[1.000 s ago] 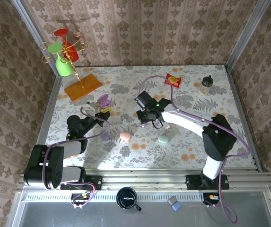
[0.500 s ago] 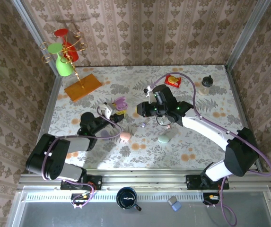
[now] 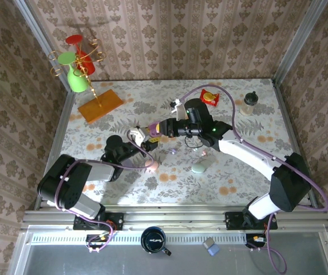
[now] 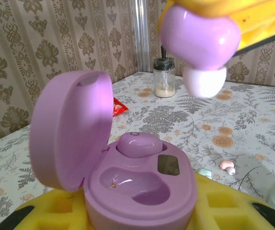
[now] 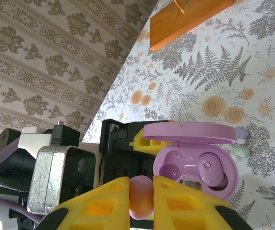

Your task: Insert the wireless bluetooth earbuds into the charging case

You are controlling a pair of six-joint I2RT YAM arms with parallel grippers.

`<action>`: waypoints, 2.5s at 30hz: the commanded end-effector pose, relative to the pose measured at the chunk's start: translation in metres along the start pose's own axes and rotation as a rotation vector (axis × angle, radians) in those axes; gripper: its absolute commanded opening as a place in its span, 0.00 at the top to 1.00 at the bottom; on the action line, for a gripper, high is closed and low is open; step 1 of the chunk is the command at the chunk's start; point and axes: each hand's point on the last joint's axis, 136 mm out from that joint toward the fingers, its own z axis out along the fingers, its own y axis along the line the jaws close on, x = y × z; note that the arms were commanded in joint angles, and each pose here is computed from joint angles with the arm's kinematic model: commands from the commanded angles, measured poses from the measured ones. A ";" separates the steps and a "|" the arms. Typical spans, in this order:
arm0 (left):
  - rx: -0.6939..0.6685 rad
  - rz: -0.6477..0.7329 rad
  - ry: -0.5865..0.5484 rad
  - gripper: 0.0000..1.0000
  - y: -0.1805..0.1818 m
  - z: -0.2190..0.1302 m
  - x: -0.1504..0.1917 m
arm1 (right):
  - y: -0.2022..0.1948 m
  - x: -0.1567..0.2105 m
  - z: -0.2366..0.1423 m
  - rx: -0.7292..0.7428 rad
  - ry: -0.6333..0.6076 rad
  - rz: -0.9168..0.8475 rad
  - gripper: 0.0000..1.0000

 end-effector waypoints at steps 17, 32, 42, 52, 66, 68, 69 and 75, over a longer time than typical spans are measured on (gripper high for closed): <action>0.039 0.045 -0.079 0.86 -0.006 0.012 -0.024 | 0.004 -0.006 0.019 -0.034 0.014 -0.001 0.83; 0.026 0.039 -0.101 0.86 -0.002 0.013 -0.033 | -0.014 0.005 0.027 0.032 0.048 0.011 0.78; 0.023 0.043 -0.103 0.86 -0.002 0.012 -0.034 | -0.011 -0.004 0.014 0.068 0.019 -0.023 0.69; 0.008 0.048 -0.094 0.86 0.001 0.008 -0.031 | 0.011 -0.015 -0.013 0.008 -0.065 -0.075 0.58; 0.047 0.095 -0.076 0.87 -0.012 0.003 -0.021 | 0.008 -0.033 -0.003 0.095 -0.013 -0.111 0.57; 0.047 0.096 -0.073 0.87 -0.013 0.003 -0.020 | 0.004 -0.034 0.004 0.105 -0.001 -0.105 0.57; 0.044 0.096 -0.075 0.87 -0.013 0.003 -0.021 | 0.002 -0.034 0.008 0.110 0.009 -0.098 0.57; 0.013 0.064 -0.084 0.86 -0.008 0.003 -0.026 | -0.003 -0.027 0.018 0.113 0.056 -0.073 0.57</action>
